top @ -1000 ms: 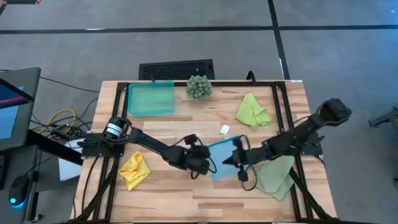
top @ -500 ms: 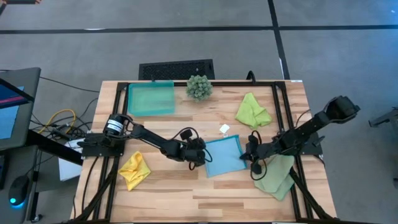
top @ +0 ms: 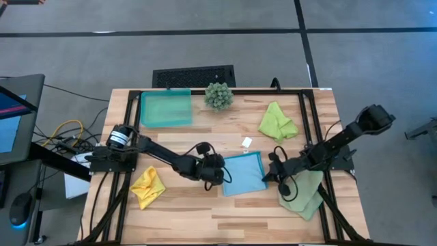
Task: Fold microfiber towels
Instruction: Fold the blue microfiber cloth
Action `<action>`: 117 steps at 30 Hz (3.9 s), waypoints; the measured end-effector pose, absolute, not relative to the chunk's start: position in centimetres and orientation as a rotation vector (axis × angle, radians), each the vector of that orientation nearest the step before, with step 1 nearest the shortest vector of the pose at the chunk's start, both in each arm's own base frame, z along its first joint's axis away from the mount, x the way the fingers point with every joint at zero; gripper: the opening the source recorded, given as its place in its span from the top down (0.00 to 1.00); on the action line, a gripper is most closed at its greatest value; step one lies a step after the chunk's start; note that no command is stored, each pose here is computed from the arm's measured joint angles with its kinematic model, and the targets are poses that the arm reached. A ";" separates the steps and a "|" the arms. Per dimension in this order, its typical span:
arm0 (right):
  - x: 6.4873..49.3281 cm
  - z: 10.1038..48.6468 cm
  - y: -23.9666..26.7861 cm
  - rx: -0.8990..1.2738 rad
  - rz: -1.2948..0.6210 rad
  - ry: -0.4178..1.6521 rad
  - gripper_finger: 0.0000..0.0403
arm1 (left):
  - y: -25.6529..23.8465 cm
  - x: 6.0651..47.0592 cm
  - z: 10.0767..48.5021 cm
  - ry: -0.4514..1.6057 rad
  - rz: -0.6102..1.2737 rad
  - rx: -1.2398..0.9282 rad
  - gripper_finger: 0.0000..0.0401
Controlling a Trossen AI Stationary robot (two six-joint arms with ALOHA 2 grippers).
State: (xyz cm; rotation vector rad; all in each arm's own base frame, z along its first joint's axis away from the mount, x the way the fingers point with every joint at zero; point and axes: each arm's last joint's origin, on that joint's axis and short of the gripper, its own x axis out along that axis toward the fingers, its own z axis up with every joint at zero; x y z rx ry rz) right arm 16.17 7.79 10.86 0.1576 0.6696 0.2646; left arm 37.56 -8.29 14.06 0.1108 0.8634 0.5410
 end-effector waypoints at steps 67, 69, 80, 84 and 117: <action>23.0 8.9 15.4 -0.316 0.370 0.675 0.98 | -8.9 41.8 13.2 0.813 0.334 0.042 0.94; 22.8 9.3 15.7 -0.280 0.402 0.684 0.96 | -8.7 41.6 12.6 0.854 0.310 0.046 0.94; 21.6 11.9 16.6 -0.164 0.503 0.660 0.98 | -9.1 42.5 11.5 0.841 0.162 0.119 0.94; 21.9 12.1 16.3 -0.084 0.557 0.675 0.98 | -9.9 42.4 12.2 0.820 0.094 0.113 0.94; 17.9 12.8 21.2 -0.357 0.361 0.928 0.63 | -24.0 39.6 14.8 0.671 -0.187 0.483 0.67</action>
